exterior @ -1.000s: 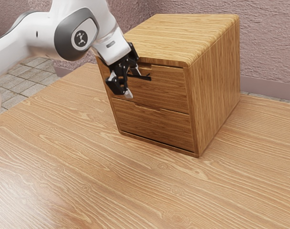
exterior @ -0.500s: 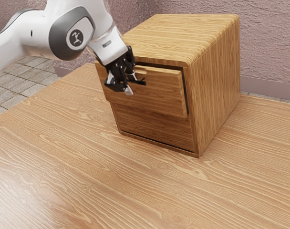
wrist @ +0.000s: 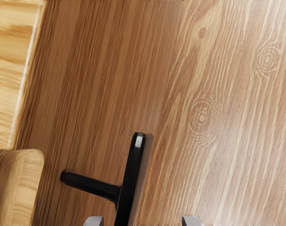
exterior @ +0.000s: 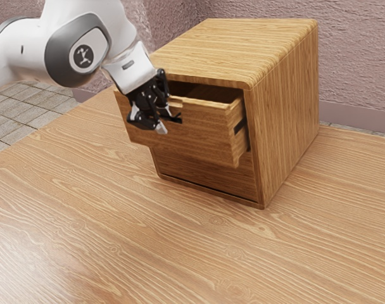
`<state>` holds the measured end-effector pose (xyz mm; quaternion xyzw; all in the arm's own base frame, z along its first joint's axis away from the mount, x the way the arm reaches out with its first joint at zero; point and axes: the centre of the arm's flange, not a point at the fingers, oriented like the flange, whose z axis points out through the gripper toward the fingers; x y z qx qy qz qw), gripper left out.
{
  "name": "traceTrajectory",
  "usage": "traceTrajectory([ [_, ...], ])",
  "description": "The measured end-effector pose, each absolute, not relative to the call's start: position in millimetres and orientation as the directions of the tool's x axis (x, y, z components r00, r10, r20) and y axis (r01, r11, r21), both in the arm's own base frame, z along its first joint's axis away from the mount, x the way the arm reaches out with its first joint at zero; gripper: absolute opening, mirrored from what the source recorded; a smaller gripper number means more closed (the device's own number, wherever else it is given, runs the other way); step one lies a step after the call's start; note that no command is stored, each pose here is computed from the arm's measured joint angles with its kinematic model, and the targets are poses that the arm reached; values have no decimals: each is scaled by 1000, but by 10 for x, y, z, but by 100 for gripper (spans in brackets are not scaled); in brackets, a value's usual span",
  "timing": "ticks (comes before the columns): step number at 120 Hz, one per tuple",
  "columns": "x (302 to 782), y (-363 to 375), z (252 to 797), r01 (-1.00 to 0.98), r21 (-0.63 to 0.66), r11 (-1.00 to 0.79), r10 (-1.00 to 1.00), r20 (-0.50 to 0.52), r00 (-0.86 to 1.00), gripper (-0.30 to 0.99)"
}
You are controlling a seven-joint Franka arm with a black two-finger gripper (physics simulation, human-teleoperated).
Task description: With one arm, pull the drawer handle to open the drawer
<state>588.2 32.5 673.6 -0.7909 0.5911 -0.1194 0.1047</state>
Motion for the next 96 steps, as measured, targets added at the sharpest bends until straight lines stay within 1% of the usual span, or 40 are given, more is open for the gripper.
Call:
traceTrajectory([
  [17,5784,320,6758,-909,-306,-282,-959,67,274,16],
  [31,5685,315,6809,-907,-311,-283,-959,70,275,12],
  [58,5579,242,6776,-913,-300,-276,-961,70,268,17],
  [96,5360,203,6749,-916,-289,-278,-960,71,269,17],
])
